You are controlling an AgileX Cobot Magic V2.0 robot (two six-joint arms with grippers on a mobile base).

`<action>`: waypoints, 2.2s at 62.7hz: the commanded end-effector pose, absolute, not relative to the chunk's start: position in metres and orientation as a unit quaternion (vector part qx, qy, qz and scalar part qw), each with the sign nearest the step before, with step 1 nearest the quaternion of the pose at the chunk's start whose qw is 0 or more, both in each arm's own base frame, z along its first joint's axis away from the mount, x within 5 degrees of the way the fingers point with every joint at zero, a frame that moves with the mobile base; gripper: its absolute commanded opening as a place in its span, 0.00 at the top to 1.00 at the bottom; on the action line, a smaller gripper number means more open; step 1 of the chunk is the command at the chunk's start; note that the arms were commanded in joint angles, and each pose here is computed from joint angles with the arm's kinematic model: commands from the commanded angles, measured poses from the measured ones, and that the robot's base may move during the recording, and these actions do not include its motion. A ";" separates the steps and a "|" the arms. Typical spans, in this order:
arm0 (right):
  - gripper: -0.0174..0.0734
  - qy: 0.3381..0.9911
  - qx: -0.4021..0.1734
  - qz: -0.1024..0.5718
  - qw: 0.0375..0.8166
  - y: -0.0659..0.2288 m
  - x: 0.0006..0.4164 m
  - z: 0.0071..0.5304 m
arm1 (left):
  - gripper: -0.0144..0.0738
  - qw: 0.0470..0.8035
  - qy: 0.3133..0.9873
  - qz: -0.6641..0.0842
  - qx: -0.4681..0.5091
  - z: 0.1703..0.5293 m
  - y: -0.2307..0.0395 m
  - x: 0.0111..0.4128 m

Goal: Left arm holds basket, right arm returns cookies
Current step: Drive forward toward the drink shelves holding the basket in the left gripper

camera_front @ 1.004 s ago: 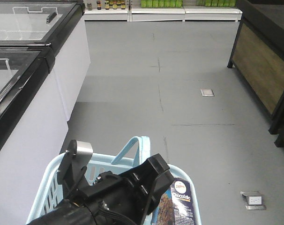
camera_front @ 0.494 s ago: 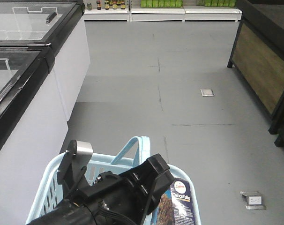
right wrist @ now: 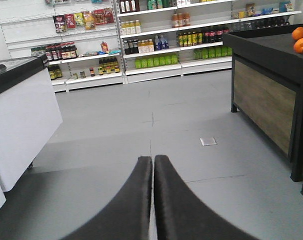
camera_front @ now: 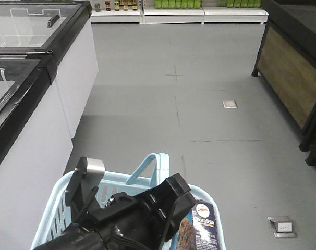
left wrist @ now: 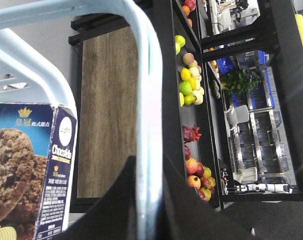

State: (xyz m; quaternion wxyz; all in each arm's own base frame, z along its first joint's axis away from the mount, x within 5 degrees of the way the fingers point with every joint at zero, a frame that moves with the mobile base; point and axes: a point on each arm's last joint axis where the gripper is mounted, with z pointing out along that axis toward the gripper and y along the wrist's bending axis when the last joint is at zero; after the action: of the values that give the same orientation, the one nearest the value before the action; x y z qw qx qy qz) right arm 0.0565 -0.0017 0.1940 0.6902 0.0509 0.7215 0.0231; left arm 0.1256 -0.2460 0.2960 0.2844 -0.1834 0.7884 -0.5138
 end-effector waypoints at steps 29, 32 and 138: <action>0.82 0.691 0.052 0.020 0.720 -0.003 0.055 0.200 | 0.84 0.312 0.762 -0.539 -0.176 0.319 -0.241 0.126; 0.82 0.691 0.052 0.020 0.720 -0.003 0.055 0.200 | 0.84 0.313 0.762 -0.539 -0.176 0.319 -0.241 0.126; 0.82 0.691 0.052 0.020 0.720 -0.003 0.055 0.200 | 0.84 0.313 0.762 -0.539 -0.176 0.319 -0.241 0.126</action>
State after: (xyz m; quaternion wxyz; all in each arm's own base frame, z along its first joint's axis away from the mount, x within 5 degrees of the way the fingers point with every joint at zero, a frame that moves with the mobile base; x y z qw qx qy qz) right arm 0.0565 -0.0017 0.1940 0.6902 0.0509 0.7215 0.0231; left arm 0.1255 -0.2458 0.2964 0.2844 -0.1834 0.7880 -0.5143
